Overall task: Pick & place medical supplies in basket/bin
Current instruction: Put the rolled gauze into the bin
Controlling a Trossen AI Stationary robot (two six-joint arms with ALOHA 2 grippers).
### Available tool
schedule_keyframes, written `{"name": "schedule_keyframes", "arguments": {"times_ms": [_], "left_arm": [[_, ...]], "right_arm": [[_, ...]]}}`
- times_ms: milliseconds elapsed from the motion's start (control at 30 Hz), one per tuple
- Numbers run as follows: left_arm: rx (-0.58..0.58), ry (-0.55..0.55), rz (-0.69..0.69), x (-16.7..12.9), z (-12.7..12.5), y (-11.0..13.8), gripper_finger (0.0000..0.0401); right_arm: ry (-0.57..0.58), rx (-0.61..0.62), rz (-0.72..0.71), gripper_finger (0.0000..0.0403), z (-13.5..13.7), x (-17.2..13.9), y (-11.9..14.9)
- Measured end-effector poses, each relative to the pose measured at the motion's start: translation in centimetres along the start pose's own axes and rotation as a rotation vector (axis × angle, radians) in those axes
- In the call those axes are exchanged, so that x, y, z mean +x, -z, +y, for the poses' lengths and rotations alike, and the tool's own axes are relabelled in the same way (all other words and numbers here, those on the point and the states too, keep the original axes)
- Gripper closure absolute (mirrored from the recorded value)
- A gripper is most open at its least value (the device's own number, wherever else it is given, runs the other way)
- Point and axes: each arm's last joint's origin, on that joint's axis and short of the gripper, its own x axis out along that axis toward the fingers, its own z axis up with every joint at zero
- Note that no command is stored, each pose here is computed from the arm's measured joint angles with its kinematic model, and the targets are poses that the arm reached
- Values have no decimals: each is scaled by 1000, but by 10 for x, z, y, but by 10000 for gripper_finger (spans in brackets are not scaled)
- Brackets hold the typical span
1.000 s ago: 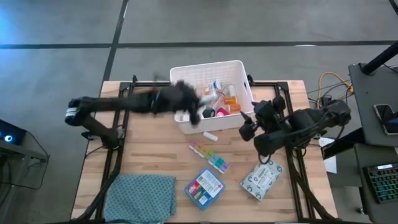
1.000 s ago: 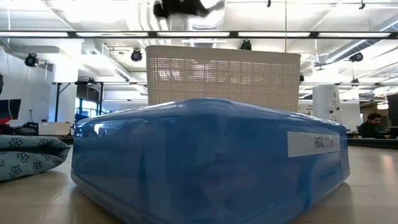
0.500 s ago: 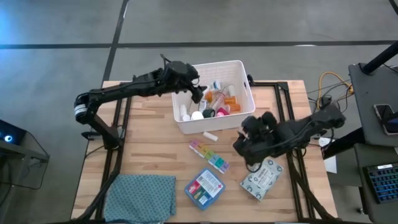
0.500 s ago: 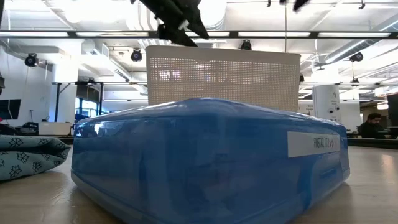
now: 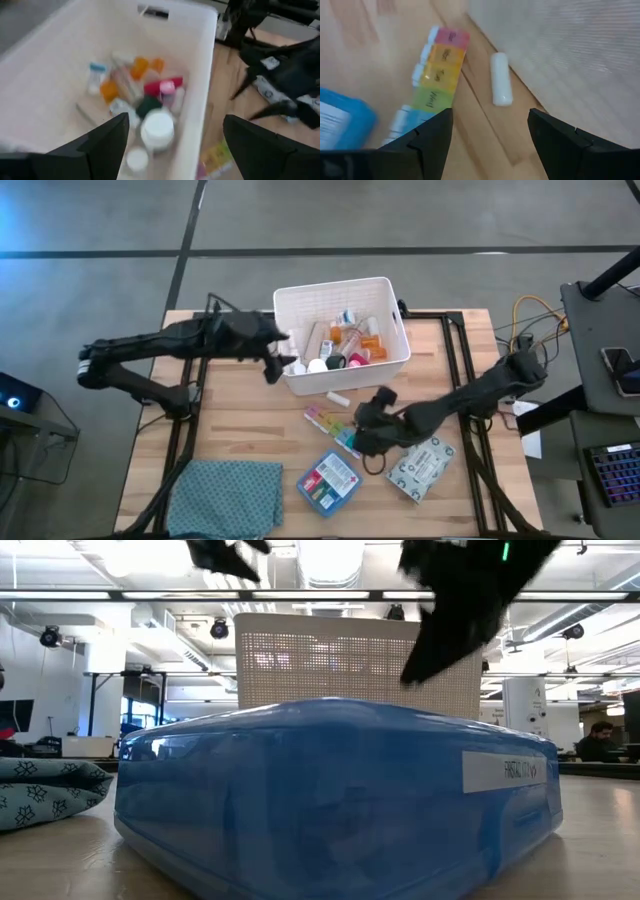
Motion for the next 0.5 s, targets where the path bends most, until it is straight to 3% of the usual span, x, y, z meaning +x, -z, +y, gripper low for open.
{"name": "schedule_keyframes", "arguments": {"times_ms": [100, 200, 300, 500], "left_arm": [[-64, -43, 19, -6, 2, 26, 102], [-123, -110, 29, -11, 9, 53, 102], [-182, -134, 31, -15, 16, 77, 102], [-223, -132, -21, -17, 24, 107, 102]], "right_arm": [[11, -95, -6, 156, 1, 26, 12], [46, -85, 21, 156, -3, 43, 17], [72, -12, 51, 156, -10, 58, 15], [-14, 139, 143, 156, -22, 93, 4]]}}
